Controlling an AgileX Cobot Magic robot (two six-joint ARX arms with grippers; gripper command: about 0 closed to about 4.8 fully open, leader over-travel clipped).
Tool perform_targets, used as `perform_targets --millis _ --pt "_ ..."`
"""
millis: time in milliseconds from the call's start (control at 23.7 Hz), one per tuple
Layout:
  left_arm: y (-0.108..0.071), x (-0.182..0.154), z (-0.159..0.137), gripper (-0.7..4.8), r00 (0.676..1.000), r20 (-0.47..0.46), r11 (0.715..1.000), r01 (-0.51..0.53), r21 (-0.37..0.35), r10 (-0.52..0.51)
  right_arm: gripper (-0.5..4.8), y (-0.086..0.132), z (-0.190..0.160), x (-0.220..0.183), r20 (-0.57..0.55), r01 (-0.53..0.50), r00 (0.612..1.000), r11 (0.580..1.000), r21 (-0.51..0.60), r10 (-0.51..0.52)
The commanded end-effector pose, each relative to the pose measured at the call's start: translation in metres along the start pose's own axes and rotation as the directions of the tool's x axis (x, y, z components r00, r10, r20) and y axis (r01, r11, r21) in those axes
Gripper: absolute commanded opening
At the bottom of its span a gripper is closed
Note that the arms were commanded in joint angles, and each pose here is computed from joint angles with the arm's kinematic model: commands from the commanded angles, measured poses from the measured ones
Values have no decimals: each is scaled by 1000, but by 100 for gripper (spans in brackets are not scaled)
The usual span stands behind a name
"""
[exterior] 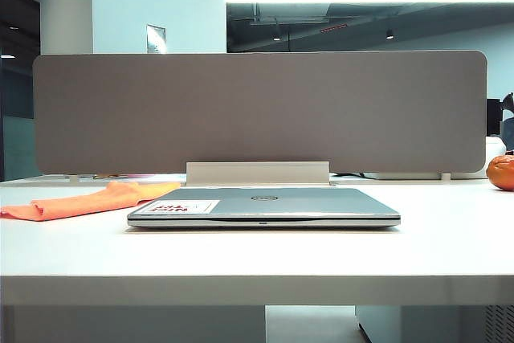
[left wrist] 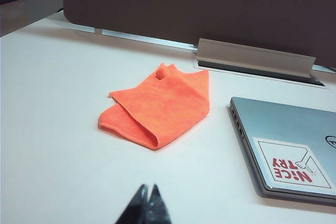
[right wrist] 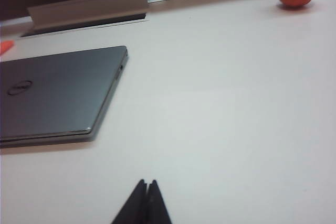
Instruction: Pick up the orange rag and put it over the laptop.
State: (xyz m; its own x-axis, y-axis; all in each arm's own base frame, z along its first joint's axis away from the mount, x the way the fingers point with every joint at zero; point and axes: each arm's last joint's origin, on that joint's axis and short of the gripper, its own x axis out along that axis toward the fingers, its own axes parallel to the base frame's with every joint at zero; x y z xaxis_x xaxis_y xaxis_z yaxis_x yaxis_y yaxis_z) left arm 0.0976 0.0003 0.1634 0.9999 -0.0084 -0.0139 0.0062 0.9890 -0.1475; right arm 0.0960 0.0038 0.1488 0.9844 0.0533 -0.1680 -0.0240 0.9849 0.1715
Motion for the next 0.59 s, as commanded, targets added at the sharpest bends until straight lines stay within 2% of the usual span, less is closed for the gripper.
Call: perform_targets --millis 42,211,464,591 --pt "-1 0 2 -6 1000 11 1000 8 1 -8 -5 3 0 0 -1 -98 995 994 54 98" --pt "0 0 2 -6 1000 11 1000 5 1 -5 -5 7 1 0 -11 -225 974 972 69 226" --pt "0 0 2 -6 1000 11 1000 5 2 -5 -5 12 3 -2 -13 -395 918 917 61 396" --pt "0 0 2 -6 1000 11 1000 5 1 -5 -5 16 5 -4 -10 -515 856 856 48 516"
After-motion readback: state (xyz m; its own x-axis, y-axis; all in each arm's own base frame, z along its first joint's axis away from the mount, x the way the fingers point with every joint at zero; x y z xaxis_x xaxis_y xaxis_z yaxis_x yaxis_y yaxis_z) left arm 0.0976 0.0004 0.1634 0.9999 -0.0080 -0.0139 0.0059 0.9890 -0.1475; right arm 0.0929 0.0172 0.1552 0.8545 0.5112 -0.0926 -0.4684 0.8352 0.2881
